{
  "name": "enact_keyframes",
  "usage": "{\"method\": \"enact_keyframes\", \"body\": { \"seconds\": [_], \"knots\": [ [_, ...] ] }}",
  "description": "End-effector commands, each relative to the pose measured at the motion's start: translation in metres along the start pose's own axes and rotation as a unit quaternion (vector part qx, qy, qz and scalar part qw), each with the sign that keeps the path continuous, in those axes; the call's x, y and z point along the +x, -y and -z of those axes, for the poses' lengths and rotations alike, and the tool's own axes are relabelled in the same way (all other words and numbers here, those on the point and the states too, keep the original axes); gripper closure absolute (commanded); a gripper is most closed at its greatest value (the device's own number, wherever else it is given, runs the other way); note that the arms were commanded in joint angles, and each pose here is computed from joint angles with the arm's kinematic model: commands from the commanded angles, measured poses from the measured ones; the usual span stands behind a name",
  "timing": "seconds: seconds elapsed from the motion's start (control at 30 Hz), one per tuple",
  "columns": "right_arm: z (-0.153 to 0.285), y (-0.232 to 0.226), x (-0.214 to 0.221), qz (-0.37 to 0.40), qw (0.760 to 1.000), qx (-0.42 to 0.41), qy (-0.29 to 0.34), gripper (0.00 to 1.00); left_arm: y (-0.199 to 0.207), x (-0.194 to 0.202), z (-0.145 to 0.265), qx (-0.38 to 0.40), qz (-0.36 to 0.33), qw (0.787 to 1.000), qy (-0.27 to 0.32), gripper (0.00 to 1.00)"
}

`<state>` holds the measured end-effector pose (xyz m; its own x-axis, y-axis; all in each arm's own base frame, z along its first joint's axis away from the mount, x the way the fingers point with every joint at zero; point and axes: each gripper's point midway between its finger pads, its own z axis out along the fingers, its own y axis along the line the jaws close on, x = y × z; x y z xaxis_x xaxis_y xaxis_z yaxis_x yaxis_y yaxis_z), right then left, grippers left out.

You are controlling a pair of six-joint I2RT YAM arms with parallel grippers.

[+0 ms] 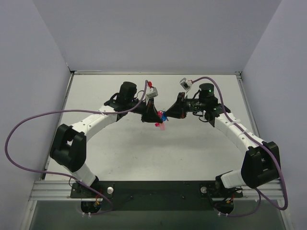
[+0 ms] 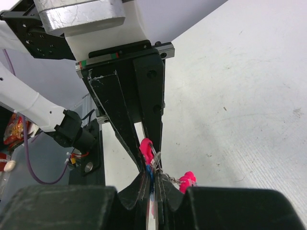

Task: Remove the keys from the keyring

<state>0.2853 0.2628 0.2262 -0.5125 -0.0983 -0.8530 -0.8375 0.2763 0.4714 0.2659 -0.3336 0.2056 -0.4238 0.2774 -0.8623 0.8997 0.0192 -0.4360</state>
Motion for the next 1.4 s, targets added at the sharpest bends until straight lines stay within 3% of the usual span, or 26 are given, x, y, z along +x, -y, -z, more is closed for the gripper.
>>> {"method": "enact_keyframes", "body": {
  "seconds": [0.0, 0.6, 0.73, 0.87, 1.37],
  "knots": [
    [0.023, 0.013, -0.03, 0.046, 0.997, 0.031, 0.045, 1.0, 0.023, -0.013, 0.016, 0.034, -0.019, 0.999, 0.014, 1.0],
    [0.032, 0.011, -0.043, 0.051, 0.996, 0.04, 0.064, 1.0, 0.016, -0.006, 0.021, 0.041, 0.005, 0.999, 0.017, 1.0],
    [0.03, 0.006, -0.044, 0.04, 0.996, 0.027, 0.072, 1.0, 0.013, -0.002, 0.019, 0.04, 0.013, 0.999, 0.013, 0.71],
    [0.029, -0.001, -0.047, 0.045, 0.996, 0.019, 0.074, 1.0, 0.01, 0.001, 0.015, 0.036, 0.018, 0.999, 0.009, 0.58],
    [0.029, -0.006, -0.045, 0.046, 0.996, 0.013, 0.074, 1.0, -0.009, -0.005, 0.011, -0.018, 0.017, 1.0, 0.014, 0.33]
  ]
}}
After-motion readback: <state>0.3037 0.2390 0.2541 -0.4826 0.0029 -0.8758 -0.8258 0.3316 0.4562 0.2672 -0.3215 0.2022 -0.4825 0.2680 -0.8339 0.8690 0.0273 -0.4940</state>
